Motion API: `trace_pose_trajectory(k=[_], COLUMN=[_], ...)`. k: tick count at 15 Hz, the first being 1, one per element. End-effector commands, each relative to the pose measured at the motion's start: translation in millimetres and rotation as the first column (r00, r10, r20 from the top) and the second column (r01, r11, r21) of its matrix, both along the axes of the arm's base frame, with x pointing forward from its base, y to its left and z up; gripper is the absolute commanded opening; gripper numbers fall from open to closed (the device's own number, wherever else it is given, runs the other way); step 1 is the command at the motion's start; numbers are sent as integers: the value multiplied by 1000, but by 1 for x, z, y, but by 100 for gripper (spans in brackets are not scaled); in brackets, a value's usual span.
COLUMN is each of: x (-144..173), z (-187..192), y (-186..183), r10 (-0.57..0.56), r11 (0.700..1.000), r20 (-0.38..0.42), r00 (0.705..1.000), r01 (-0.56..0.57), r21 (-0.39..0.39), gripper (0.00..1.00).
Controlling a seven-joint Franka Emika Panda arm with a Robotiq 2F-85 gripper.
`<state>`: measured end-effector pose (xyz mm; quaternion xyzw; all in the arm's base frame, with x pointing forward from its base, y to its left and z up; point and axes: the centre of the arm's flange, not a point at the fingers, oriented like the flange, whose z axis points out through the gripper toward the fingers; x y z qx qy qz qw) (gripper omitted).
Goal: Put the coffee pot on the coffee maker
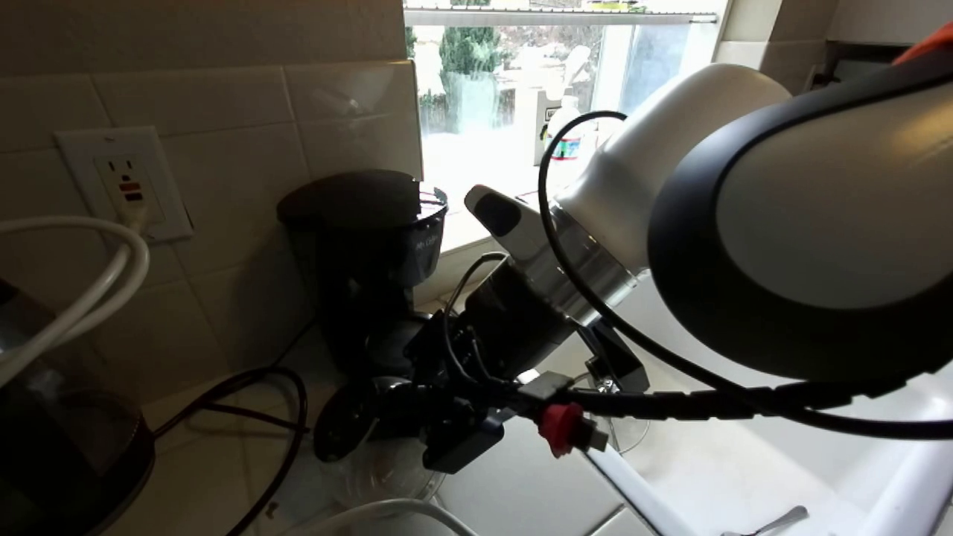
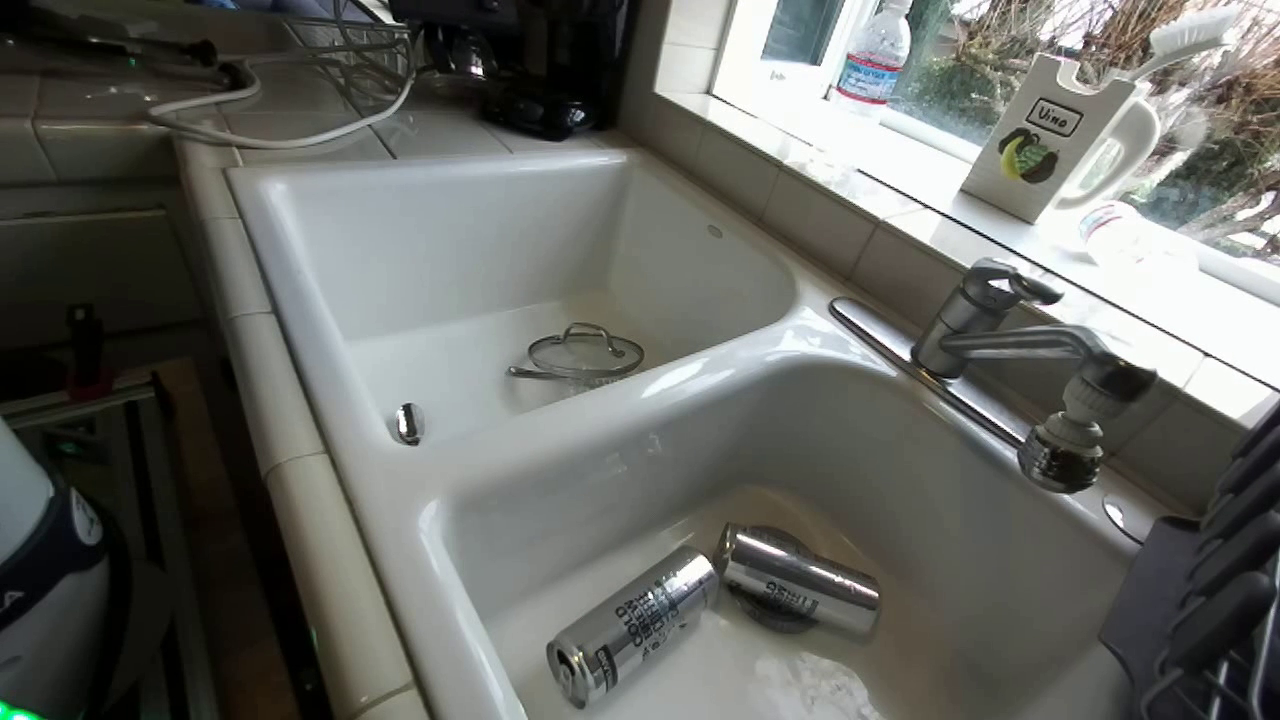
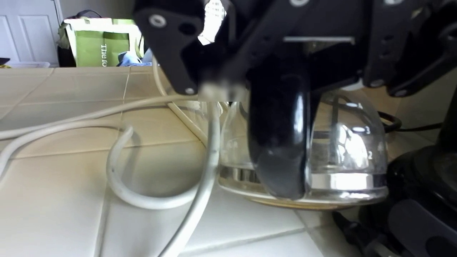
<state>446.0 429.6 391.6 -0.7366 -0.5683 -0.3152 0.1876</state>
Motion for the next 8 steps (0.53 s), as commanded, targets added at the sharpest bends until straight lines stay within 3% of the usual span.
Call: trace_pose_trajectory(k=[1,8], x=[-4,-6], z=[-12,-37], y=[-5,8], r10=[25,78], r11=[1000,997], r20=[-35,-96], r00=[999,992], r01=[-24,-78], r21=[16,2], gripper=[0,0])
